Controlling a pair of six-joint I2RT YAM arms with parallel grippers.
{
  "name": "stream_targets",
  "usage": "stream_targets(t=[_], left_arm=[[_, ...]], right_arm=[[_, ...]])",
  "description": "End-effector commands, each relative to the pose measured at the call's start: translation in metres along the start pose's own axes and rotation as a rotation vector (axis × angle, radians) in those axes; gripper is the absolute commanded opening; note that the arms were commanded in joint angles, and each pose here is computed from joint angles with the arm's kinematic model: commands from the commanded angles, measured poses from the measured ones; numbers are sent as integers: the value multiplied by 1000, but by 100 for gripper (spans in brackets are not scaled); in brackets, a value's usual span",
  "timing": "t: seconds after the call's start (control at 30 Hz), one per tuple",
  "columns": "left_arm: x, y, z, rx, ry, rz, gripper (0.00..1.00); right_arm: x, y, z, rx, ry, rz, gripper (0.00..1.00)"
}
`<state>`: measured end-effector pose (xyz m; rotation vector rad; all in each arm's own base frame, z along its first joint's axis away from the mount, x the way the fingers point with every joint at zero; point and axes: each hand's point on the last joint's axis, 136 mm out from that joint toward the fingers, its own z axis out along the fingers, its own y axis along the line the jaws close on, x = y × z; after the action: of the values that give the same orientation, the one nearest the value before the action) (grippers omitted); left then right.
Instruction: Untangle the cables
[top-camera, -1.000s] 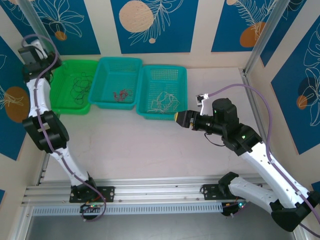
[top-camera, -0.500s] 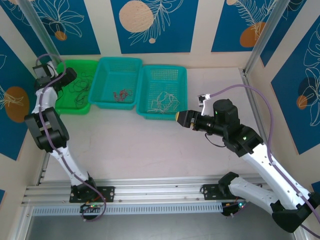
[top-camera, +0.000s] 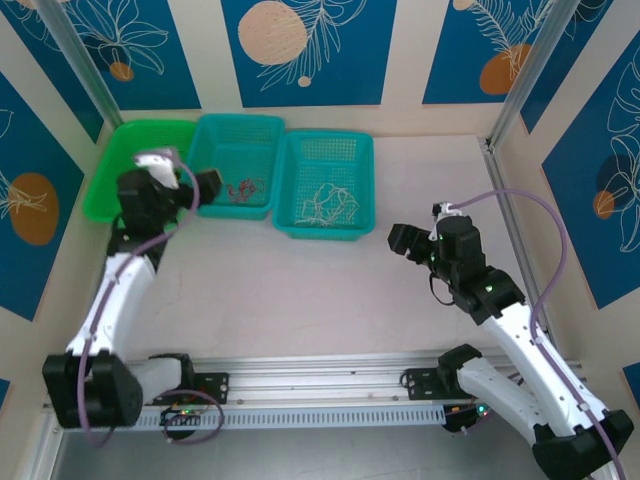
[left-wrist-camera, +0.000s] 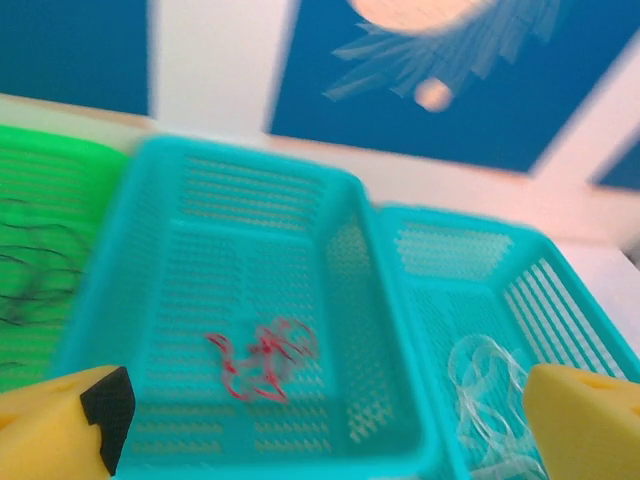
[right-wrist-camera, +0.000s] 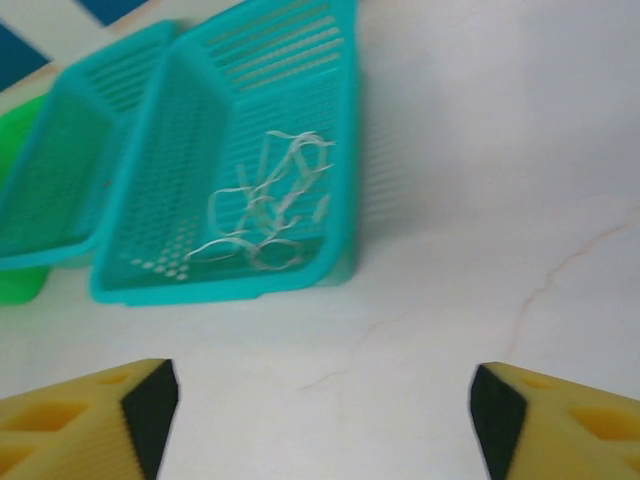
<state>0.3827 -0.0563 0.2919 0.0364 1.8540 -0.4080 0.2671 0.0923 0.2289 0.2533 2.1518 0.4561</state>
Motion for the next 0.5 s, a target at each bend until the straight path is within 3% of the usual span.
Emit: stream_targets(t=[0.0,0.07,0.13,0.27,0.37,0.47], left_arm=[[49,-10,-11,-35,52,127,100],[81,-23,-18,-11,105,191,100],[111,-25,-23,-32,157,241,100],[152,-5,-30,-139,175,269,100],[157,15,-31,-241,170,321,99],[157,30,-27,-316,143,393,99]], right_arm=[[-16,-28,13,89,-122,-62,94],[-17,-46,26,129,-150,-52,100],[-19,-59,37,153,-188,-68,99],[-21,-92,65,244,-280,-175,99],[-12,-123,91,324,-230,-168,100],[-5,-141,123,304,-217,-151,100]])
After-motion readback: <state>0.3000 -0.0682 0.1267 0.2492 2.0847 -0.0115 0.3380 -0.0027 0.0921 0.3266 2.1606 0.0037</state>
